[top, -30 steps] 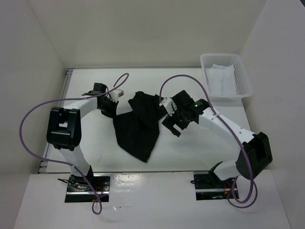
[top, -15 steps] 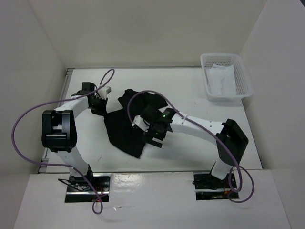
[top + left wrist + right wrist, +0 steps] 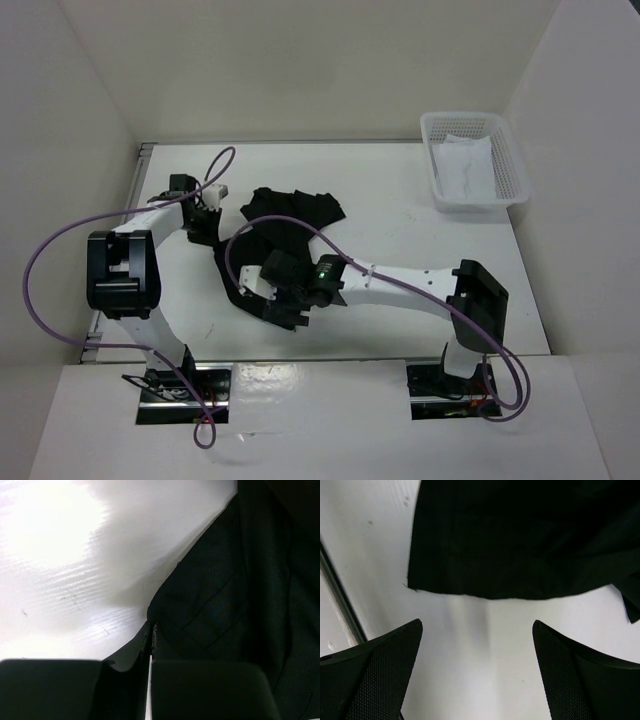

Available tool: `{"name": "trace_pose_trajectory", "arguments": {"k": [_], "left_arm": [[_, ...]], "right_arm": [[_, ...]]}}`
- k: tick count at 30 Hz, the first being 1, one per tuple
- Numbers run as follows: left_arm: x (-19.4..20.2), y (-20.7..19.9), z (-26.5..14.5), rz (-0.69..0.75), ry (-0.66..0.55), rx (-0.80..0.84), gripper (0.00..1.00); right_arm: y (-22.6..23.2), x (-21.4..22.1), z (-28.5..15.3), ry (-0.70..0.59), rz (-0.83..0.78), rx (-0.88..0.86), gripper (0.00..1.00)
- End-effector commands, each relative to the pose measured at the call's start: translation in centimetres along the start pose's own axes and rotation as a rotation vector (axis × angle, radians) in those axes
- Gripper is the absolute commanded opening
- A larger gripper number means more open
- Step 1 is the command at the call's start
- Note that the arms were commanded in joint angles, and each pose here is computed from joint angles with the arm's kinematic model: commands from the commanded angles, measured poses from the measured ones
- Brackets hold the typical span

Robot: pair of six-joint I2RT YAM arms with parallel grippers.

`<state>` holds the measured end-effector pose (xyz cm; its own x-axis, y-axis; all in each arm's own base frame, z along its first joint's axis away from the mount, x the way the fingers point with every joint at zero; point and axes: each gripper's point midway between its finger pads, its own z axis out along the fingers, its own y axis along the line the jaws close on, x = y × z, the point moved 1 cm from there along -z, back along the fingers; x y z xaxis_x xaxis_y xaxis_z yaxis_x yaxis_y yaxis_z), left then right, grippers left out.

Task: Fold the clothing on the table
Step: Flatten the skirt out

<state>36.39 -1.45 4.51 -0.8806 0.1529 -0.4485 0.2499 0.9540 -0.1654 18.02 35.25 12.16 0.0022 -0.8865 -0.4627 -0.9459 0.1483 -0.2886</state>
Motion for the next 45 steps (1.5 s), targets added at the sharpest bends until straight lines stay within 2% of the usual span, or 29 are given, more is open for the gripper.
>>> {"name": "trace_pose_trajectory", "arguments": {"k": [1,5,8,9,10,13,23,30,40,45], "left_arm": [[0.2,0.1,-0.7,-0.047,0.006,-0.01,0.0],[0.4,0.2,-1.3,-0.057,0.01,-0.031,0.0],[0.4,0.2,-1.6,-0.078,0.012,-0.04,0.0],[0.4,0.0,-1.9,-0.089,0.012,-0.041,0.0],[0.6,0.0,-1.9,-0.091,0.02,-0.039,0.0],[0.9,0.0,-2.4,-0.1,0.024,-0.057,0.0],[0.0,0.7,-3.8,-0.185,-0.021,-0.08,0.0],[-0.1,0.5,-3.8,-0.194,-0.023,-0.07,0.0],[1.1,0.2,-3.2,-0.201,0.002,-0.057,0.0],[1.6,0.1,-3.1,-0.204,0.012,-0.055,0.0]], "right_arm": [[1.2,-2.0,1.3,-0.056,-0.018,0.017,0.94],[1.4,-1.9,2.6,-0.039,0.096,-0.05,0.94],[0.3,-1.6,2.7,-0.036,0.307,-0.195,0.91],[-1.5,-0.5,2.7,-0.029,0.39,-0.209,0.89],[-1.3,-0.4,2.4,-0.04,0.438,-0.282,0.87],[-1.5,1.8,2.6,-0.007,0.546,-0.351,0.87],[2.9,3.7,3.9,0.097,0.589,-0.598,0.87],[3.0,4.4,5.6,0.12,0.612,-0.601,0.87],[1.2,2.9,7.0,0.043,0.687,-0.646,0.85],[0.3,1.4,8.6,0.002,0.705,-0.642,0.8]]}}
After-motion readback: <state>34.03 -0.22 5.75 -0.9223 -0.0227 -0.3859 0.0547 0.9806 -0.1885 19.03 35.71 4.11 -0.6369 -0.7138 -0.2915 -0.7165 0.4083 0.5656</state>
